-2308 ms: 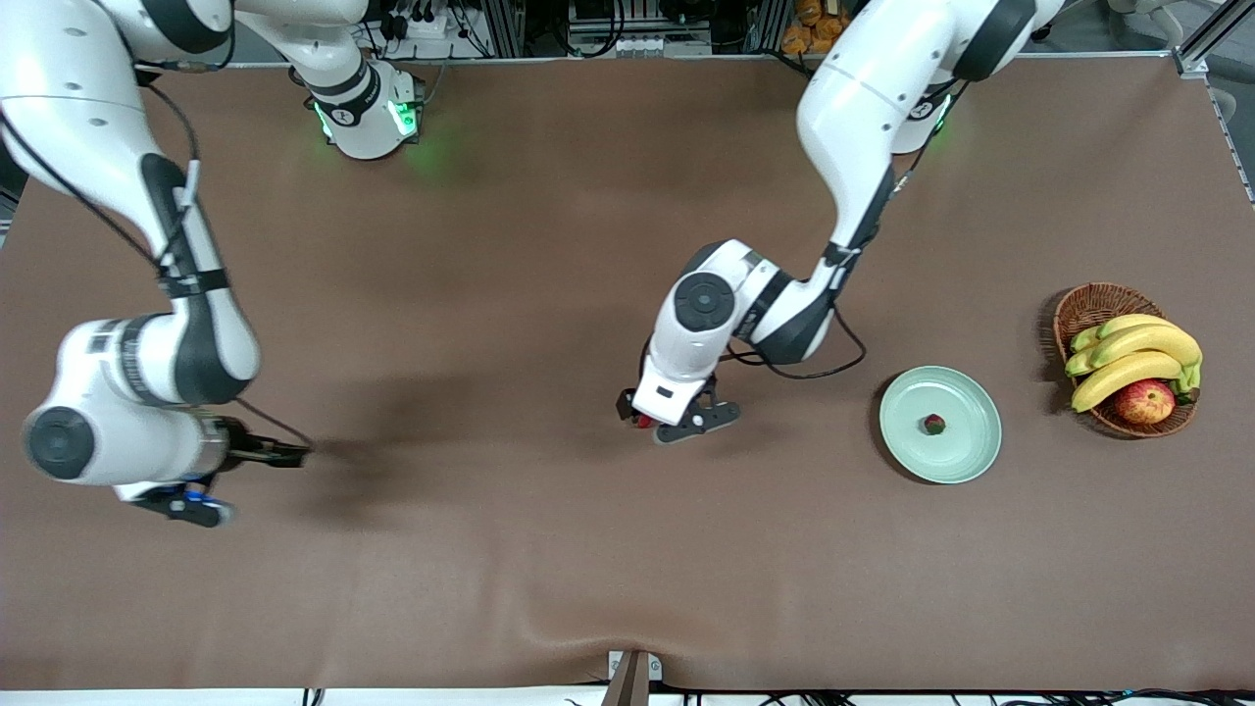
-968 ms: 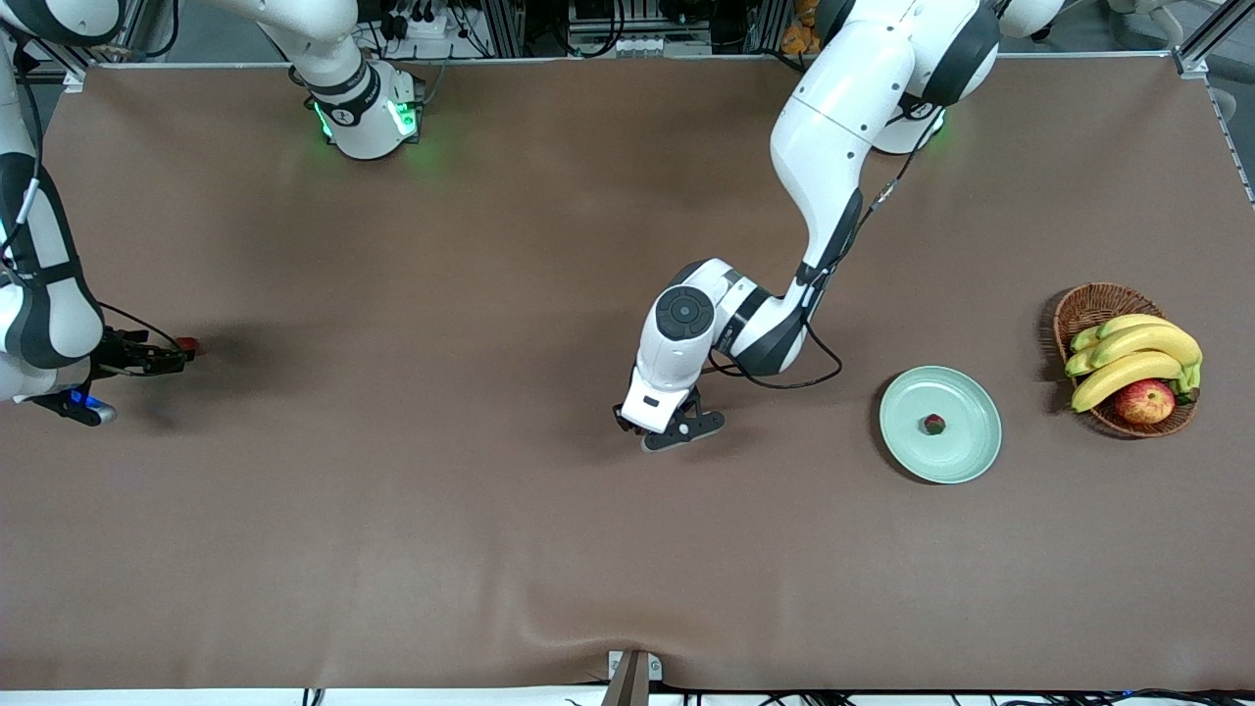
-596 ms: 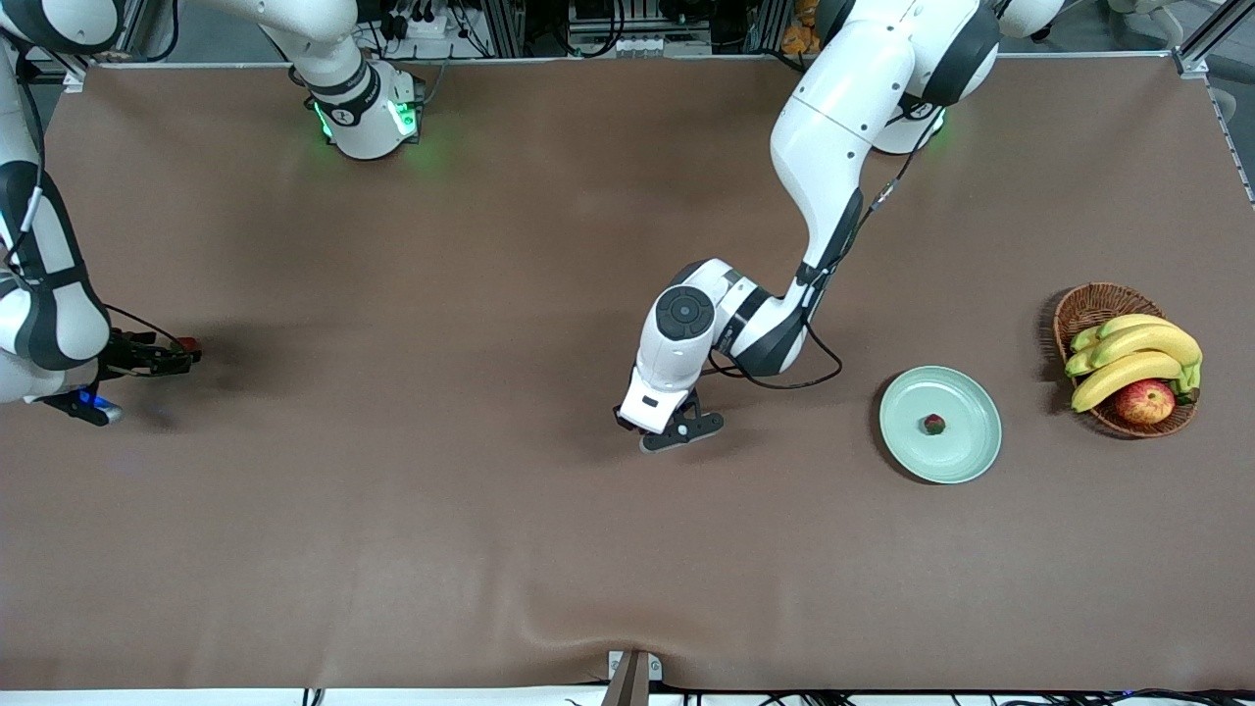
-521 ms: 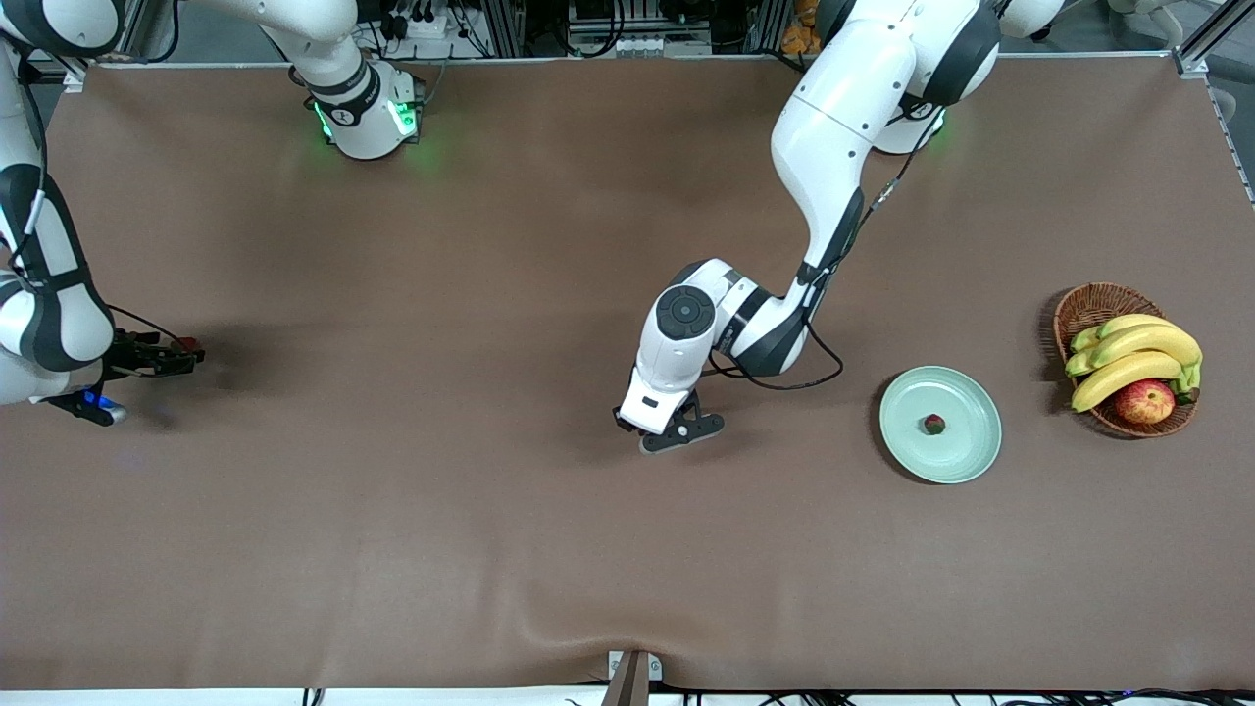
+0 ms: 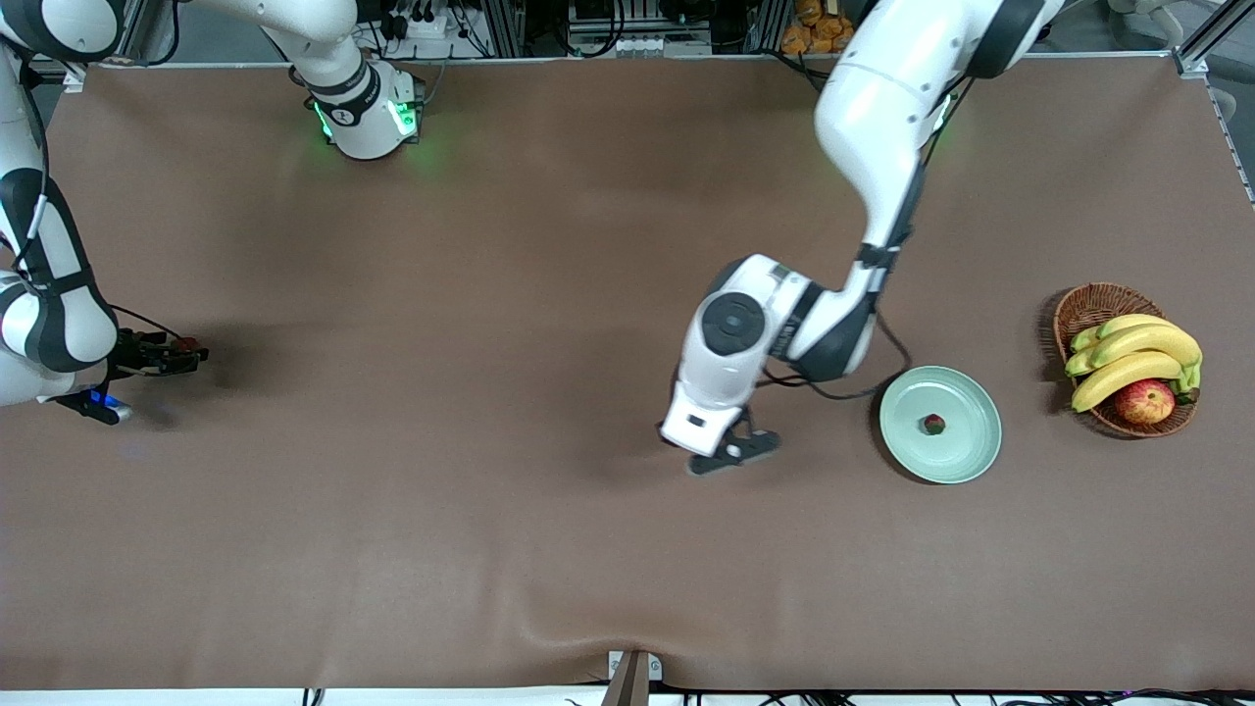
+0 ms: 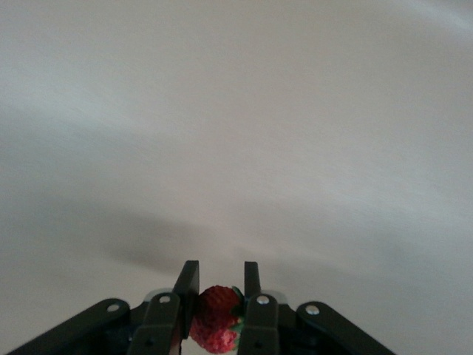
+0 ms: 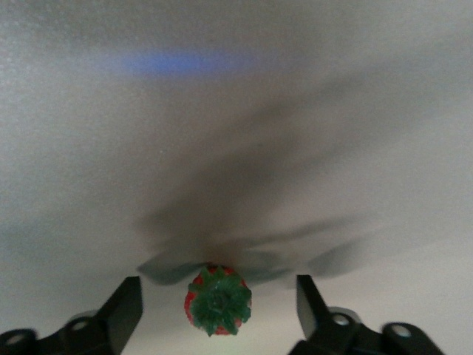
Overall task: Collect all strawberries into plate
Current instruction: 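Drop the strawberry onto the plate while the right gripper lifts the third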
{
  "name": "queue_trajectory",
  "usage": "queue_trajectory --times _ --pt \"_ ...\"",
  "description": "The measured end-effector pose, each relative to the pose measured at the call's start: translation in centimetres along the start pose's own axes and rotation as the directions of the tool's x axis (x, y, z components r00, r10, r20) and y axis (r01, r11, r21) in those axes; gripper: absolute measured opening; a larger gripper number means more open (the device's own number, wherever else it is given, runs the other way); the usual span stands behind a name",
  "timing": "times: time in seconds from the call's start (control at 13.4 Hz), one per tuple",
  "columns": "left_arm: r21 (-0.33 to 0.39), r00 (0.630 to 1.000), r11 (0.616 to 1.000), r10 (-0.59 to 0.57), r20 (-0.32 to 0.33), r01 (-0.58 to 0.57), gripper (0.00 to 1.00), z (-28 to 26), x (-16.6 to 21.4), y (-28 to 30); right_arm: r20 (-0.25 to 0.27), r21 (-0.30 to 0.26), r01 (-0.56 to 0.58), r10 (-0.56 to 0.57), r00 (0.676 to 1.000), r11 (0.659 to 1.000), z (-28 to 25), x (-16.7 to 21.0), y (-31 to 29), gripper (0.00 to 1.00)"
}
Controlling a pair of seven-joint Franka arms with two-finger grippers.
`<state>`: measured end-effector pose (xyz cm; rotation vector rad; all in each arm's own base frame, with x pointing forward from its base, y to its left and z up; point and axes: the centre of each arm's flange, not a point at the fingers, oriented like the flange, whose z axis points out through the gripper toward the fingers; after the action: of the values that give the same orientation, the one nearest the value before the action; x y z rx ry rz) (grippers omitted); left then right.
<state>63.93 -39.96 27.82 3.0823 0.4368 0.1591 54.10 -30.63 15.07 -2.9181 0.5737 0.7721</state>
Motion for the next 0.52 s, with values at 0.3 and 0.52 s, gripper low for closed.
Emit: queue_trajectory --times 0.3,0.52 --pt "0.091 0.986 0.987 0.119 0.114 -0.129 0.29 -2.7 7.1 -10.6 0.000 0.010 0.003 -0.003 1.000 1.000 -0.4 -0.2 0.0 0.40" --pt "0.103 0.972 0.978 0.164 0.169 -0.183 0.29 -0.9 10.7 -18.2 0.013 0.011 0.018 -0.018 1.000 1.000 -0.7 -0.3 -0.6 0.33"
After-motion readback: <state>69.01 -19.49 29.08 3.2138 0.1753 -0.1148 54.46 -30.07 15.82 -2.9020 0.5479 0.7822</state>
